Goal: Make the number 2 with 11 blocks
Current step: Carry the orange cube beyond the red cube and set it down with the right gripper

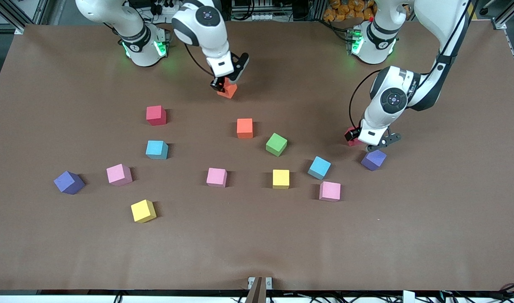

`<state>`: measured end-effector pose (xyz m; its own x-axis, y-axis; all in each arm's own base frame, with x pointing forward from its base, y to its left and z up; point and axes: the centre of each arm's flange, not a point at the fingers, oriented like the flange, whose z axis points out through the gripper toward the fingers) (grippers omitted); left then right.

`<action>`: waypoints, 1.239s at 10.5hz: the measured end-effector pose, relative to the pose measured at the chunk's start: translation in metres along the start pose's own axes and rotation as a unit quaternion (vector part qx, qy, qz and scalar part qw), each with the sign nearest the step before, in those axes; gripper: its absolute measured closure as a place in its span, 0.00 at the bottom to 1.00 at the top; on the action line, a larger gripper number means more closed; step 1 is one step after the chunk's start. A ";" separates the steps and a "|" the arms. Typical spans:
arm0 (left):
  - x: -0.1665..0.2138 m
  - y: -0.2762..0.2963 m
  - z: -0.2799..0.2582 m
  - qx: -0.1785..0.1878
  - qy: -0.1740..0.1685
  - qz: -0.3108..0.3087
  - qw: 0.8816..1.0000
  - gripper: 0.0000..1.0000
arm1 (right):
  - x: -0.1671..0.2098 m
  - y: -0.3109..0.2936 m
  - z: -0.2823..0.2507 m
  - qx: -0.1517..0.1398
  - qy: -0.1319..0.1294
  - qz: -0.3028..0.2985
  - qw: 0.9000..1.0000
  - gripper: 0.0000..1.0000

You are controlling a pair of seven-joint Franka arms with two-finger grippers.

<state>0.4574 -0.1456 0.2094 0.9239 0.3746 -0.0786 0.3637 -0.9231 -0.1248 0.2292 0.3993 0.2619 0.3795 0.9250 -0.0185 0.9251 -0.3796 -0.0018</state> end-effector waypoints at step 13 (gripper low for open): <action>0.003 0.009 0.002 -0.010 0.006 0.005 1.000 0.38 | 0.005 -0.062 0.048 -0.036 -0.008 -0.119 0.992 0.47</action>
<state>0.4635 -0.1527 0.2060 0.9285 0.3651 -0.0682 0.3572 -0.9281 -0.1050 0.1733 0.4263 0.2139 0.1513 0.9876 -0.0412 0.9869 -0.1485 0.0635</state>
